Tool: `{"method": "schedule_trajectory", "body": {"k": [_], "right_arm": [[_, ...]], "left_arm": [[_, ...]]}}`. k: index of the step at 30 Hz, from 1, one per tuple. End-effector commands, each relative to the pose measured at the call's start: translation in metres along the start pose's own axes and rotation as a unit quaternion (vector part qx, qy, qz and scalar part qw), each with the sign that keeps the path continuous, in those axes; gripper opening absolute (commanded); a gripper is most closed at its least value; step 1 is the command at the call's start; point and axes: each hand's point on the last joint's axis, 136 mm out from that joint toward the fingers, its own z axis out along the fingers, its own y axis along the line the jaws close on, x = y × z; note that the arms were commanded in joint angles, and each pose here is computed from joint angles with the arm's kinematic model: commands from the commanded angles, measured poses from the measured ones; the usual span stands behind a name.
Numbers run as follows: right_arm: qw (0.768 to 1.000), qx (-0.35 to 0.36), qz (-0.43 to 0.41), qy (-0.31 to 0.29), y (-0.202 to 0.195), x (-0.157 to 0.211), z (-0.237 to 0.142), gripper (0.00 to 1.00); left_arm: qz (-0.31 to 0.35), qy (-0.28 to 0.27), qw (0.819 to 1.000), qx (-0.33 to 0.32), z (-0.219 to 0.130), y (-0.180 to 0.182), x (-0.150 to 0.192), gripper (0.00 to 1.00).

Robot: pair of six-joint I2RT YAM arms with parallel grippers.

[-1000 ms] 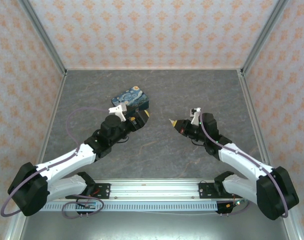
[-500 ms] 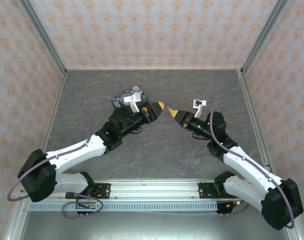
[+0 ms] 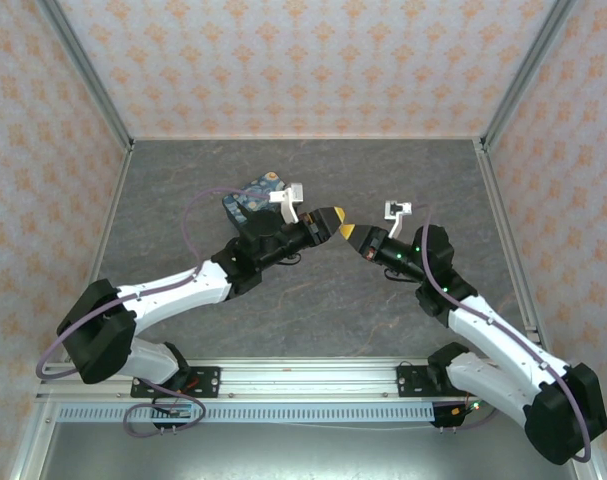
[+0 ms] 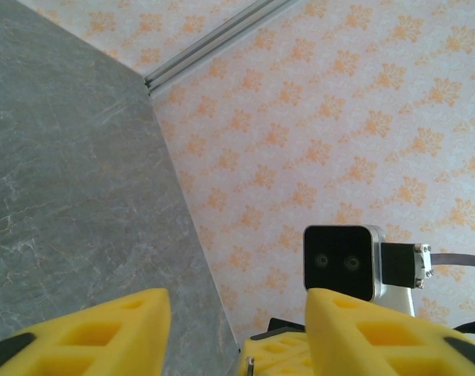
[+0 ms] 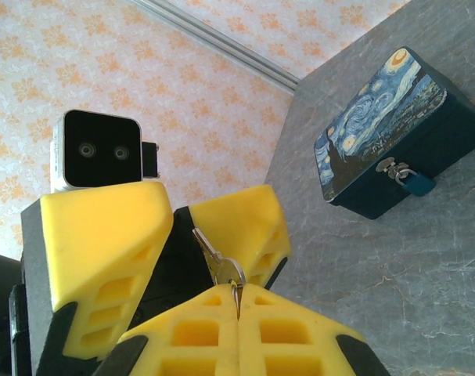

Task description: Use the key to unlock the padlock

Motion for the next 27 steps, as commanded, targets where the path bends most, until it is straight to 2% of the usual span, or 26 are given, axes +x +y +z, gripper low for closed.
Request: {"method": "schedule_trajectory", "body": {"k": [1, 8, 14, 17, 20, 24, 27], "right_arm": [[1.0, -0.023, -0.019, 0.0, 0.018, -0.003, -0.003, 0.0], [1.0, -0.023, -0.018, -0.001, 0.019, -0.004, -0.003, 0.0], [1.0, -0.013, -0.02, 0.002, 0.015, -0.003, -0.004, 0.0], [1.0, 0.001, -0.031, 0.003, 0.012, -0.001, -0.007, 0.08], [0.999, 0.004, -0.047, 0.001, 0.012, 0.0, -0.011, 0.23], [0.997, -0.021, -0.074, 0.014, 0.026, 0.003, -0.015, 0.4], [0.994, -0.052, -0.093, 0.028, 0.042, 0.003, -0.015, 0.46]], "left_arm": [[0.011, -0.005, 0.999, 0.031, 0.004, -0.022, -0.006, 0.42], [0.012, 0.001, 0.999, 0.032, 0.007, -0.024, -0.003, 0.26], [0.025, 0.005, 0.999, 0.022, 0.005, -0.022, -0.002, 0.01], [0.047, 0.005, 0.999, 0.004, 0.0, -0.02, -0.004, 0.0], [0.078, 0.012, 0.997, -0.013, -0.008, -0.02, -0.007, 0.0], [0.112, 0.022, 0.993, -0.012, -0.021, -0.029, -0.016, 0.0], [0.129, 0.026, 0.991, -0.002, -0.031, -0.037, -0.025, 0.0]]}}
